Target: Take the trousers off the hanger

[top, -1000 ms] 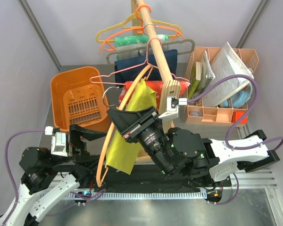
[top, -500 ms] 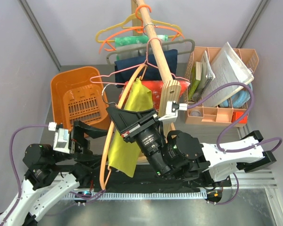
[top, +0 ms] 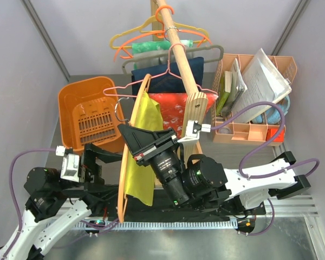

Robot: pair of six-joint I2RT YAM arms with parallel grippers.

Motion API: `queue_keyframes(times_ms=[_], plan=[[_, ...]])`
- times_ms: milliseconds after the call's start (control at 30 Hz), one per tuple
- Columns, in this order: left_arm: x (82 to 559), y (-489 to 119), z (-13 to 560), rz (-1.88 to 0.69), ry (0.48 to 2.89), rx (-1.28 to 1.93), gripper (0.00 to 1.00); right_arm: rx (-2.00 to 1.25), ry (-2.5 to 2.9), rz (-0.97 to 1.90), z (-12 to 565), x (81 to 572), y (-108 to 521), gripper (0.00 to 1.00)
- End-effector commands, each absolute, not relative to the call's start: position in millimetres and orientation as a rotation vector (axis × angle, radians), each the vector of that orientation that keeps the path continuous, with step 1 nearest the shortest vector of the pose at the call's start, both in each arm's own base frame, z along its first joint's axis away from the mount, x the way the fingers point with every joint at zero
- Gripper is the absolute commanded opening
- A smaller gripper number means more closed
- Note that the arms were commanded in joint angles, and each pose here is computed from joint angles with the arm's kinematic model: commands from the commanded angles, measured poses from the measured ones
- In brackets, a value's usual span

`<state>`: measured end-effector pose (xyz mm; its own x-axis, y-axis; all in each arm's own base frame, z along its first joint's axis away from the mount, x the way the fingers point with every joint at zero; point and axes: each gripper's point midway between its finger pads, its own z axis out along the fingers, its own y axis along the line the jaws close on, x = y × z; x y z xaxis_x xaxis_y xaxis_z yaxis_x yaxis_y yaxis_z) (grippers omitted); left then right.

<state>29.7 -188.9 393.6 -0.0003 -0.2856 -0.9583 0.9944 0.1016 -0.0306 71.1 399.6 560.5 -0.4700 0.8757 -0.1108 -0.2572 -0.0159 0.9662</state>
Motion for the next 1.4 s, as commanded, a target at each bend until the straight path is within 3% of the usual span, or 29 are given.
queue_keyframes(times_ms=[0,367,500,600,700,733,867,1233,1367], plan=[[40,-189,379,-1.200,1.141,0.926,0.85,0.920,1.151,1.918,620,72,354,0.01],[87,-184,405,-1.065,1.125,0.699,0.84,0.987,1.114,1.914,599,64,358,0.01],[98,-193,410,-1.054,1.133,0.709,0.77,1.007,1.109,1.926,597,60,368,0.01],[102,-197,415,-1.053,1.133,0.713,0.65,0.997,1.110,1.933,601,56,368,0.01],[103,-196,422,-1.048,1.124,0.704,0.44,0.984,1.131,1.924,598,52,367,0.01],[102,-195,425,-1.052,1.121,0.698,0.30,0.992,1.133,1.927,599,53,364,0.01],[96,-189,438,-1.064,1.111,0.675,0.01,0.956,1.218,1.864,579,44,356,0.01],[111,-148,476,-0.986,1.216,0.383,0.00,0.946,1.389,1.783,512,42,329,0.01],[107,-148,495,-0.983,1.211,0.411,0.00,0.873,1.451,1.748,484,39,330,0.01]])
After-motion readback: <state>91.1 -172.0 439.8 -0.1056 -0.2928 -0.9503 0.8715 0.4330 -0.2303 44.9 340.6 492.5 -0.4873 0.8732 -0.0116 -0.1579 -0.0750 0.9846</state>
